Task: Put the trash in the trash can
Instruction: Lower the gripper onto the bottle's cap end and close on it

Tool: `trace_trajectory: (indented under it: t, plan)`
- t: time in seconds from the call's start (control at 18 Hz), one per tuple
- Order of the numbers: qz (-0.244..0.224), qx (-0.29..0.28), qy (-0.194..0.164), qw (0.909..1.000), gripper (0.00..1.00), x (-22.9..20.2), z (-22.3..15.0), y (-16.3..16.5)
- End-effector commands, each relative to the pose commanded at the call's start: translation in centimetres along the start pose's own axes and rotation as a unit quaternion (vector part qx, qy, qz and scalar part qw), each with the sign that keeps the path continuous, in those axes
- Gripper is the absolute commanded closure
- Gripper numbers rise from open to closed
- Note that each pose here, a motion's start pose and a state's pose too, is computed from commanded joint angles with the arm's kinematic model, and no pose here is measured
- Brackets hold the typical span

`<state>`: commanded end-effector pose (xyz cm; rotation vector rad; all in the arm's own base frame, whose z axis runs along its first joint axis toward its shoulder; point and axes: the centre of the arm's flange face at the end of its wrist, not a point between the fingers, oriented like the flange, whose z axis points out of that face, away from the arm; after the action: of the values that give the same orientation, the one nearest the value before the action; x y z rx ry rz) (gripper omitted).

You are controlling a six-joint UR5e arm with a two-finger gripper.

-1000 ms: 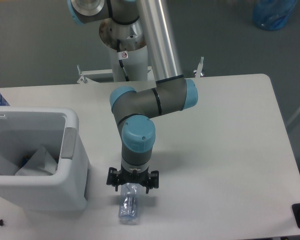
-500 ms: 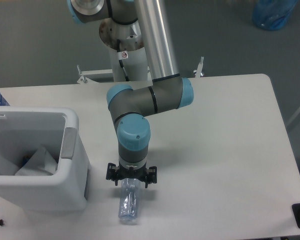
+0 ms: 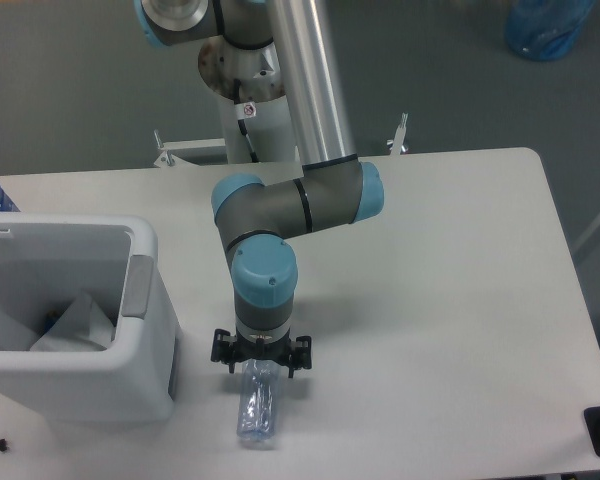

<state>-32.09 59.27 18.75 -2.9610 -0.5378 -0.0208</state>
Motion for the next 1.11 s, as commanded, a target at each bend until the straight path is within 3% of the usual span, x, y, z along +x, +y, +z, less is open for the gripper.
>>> trace_trajectory:
  t: [0.61,0.78,1.11]
  plan:
    - [0.002,-0.006,-0.007,1.0000,0.01,0.07,0.85,0.04]
    - [0.002,-0.006,-0.008,0.9999,0.17,0.18,0.71,0.06]
    - [0.001,-0.007,-0.010,0.9999,0.30,0.05,0.76,0.15]
